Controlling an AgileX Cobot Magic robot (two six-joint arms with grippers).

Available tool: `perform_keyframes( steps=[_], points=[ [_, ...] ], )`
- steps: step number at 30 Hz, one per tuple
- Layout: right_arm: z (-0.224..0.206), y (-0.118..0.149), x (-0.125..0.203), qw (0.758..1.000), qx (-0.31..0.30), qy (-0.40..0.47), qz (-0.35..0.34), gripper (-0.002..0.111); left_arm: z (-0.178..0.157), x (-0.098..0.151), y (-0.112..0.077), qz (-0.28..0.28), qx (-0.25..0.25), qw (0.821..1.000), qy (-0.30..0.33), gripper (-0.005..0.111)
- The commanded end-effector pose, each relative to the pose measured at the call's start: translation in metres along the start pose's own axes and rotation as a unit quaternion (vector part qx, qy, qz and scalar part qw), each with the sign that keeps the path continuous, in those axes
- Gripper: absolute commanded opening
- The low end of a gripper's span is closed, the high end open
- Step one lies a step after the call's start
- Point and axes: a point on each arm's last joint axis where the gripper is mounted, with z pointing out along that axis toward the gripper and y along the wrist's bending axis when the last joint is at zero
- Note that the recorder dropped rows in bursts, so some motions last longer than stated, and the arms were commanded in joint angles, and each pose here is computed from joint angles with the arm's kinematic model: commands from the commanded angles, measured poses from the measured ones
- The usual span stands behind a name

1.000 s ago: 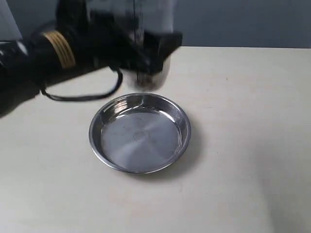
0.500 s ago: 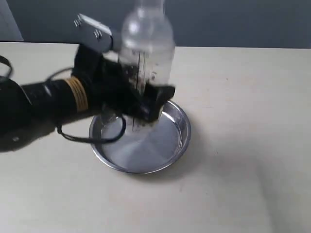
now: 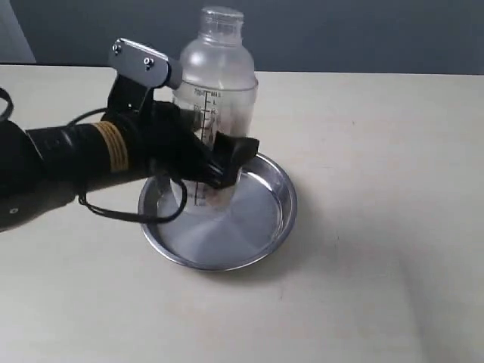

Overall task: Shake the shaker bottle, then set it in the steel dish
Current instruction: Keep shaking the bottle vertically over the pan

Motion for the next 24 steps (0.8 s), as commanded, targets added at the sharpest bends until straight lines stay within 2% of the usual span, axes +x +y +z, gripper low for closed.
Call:
perform_keyframes(
  steps=[1,2,3,5,6,7,9,12,13,14,17,18,19,20,22,23,24],
  points=[
    [0.000,0.000,0.000,1.000,-0.001,-0.003,-0.001,-0.001,-0.037,-0.083,-0.017,0.044,0.026,0.982,-0.182,0.000],
    [0.000,0.000,0.000,1.000,-0.001,-0.003,-0.001,-0.001,-0.031,-0.072,-0.012,0.029,0.009,0.990,-0.140,0.000],
    [0.000,0.000,0.000,1.000,-0.001,-0.003,-0.001,-0.001,-0.021,-0.051,-0.007,0.020,-0.004,0.996,-0.085,0.000],
    [0.000,0.000,0.000,1.000,-0.001,-0.003,-0.001,-0.001,0.002,0.006,0.004,-0.012,-0.020,1.000,0.011,0.000],
    [0.000,0.000,0.000,1.000,-0.001,-0.003,-0.001,-0.001,0.006,0.020,0.007,-0.030,-0.024,0.999,0.025,0.000],
    [0.000,0.000,0.000,1.000,-0.001,-0.003,-0.001,-0.001,0.008,0.025,0.007,-0.035,-0.021,0.999,0.021,0.000],
    [0.000,0.000,0.000,1.000,-0.001,-0.003,-0.001,-0.001,0.000,0.001,0.001,-0.016,0.001,0.999,-0.038,0.000],
    [0.000,0.000,0.000,1.000,-0.001,-0.003,-0.001,-0.001,-0.032,-0.066,-0.014,0.024,0.028,0.986,-0.160,0.000],
    [0.000,0.000,-0.001,1.000,-0.001,-0.004,-0.001,-0.001,-0.035,-0.071,-0.015,0.025,0.026,0.986,-0.163,0.000],
    [0.000,0.000,-0.001,1.000,-0.001,-0.004,-0.001,-0.001,-0.032,-0.062,-0.013,0.023,0.021,0.989,-0.144,0.000],
    [0.000,0.000,-0.001,1.000,-0.001,-0.004,-0.001,-0.001,-0.001,0.007,0.002,-0.014,-0.006,1.000,-0.016,0.000],
    [0.000,0.000,-0.001,1.000,-0.001,-0.004,-0.001,-0.001,0.006,0.024,0.008,-0.041,-0.019,0.999,0.006,0.000],
    [0.000,0.000,-0.001,1.000,-0.001,-0.004,-0.001,-0.001,0.008,0.027,0.009,-0.050,-0.019,0.999,0.002,0.000],
    [0.000,0.000,-0.001,1.000,-0.001,-0.004,-0.001,-0.001,0.007,0.019,0.006,-0.051,-0.005,0.998,-0.025,0.000],
    [0.000,0.000,-0.001,1.000,-0.001,-0.004,-0.001,-0.001,-0.012,-0.021,-0.007,-0.022,0.045,0.991,-0.122,0.000],
    [0.000,0.000,-0.001,1.000,-0.001,-0.004,-0.001,-0.001,-0.023,-0.043,-0.013,0.000,0.058,0.985,-0.164,0.000],
    [0.000,0.000,-0.001,1.000,-0.001,-0.004,-0.001,-0.001,-0.030,-0.056,-0.015,0.011,0.052,0.983,-0.174,0.000]
  ],
)
